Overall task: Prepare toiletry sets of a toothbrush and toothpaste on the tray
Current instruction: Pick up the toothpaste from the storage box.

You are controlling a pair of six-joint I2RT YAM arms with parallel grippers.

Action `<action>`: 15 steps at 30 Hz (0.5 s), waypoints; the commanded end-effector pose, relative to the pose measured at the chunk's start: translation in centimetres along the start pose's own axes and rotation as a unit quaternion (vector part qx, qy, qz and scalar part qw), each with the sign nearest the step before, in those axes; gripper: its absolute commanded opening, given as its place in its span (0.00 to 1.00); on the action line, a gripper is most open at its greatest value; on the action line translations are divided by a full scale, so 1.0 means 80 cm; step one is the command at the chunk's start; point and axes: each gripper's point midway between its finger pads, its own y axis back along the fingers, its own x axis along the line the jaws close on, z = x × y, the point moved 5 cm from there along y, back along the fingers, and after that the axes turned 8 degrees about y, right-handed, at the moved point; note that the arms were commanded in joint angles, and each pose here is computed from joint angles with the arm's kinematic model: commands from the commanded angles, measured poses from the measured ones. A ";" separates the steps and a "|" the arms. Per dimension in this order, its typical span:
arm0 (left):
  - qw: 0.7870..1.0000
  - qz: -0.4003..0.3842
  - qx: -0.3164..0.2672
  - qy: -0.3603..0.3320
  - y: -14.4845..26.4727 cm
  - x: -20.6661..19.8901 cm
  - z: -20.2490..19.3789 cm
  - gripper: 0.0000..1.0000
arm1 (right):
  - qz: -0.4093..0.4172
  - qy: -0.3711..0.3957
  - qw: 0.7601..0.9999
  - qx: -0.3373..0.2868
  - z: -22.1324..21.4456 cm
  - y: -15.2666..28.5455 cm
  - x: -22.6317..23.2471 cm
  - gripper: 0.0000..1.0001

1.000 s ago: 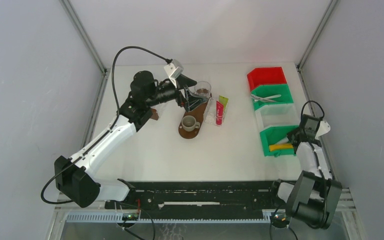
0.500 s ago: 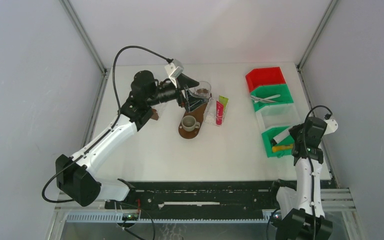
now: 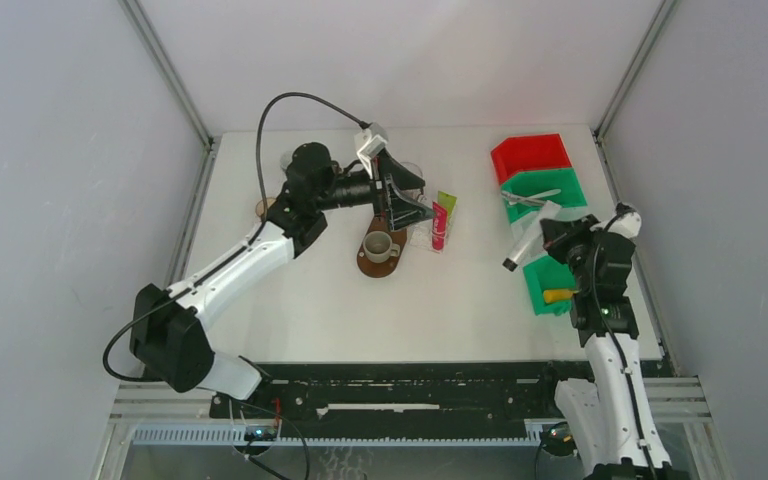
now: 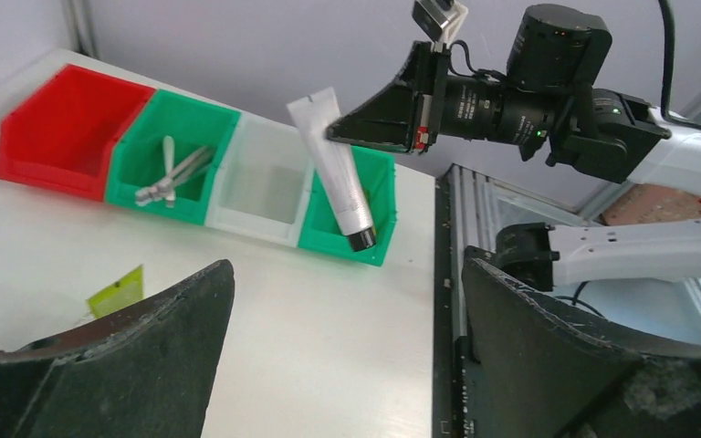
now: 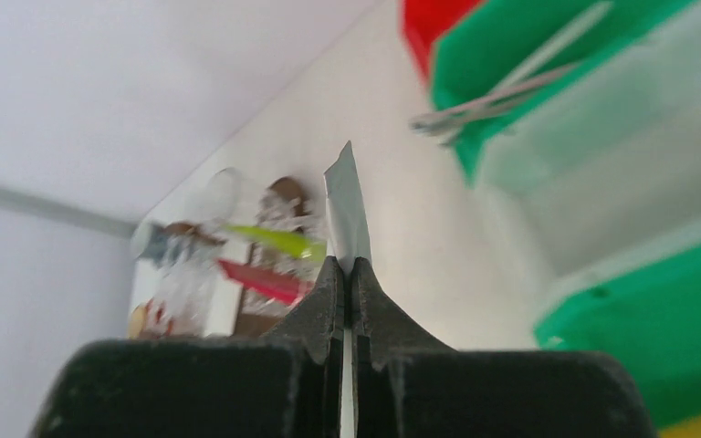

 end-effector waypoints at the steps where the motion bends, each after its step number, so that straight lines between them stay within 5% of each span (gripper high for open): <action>1: 0.999 -0.032 -0.019 0.000 -0.007 -0.020 0.018 0.97 | 0.162 0.008 0.986 -0.047 0.030 0.011 0.080 0.00; 7: 0.998 -0.002 -0.026 0.052 0.003 -0.014 -0.027 0.97 | 0.313 0.029 0.949 -0.007 0.008 0.027 0.146 0.00; 15: 0.992 -0.001 -0.055 0.113 0.029 -0.023 -0.113 0.95 | 0.495 0.099 0.862 0.053 -0.049 0.078 0.209 0.00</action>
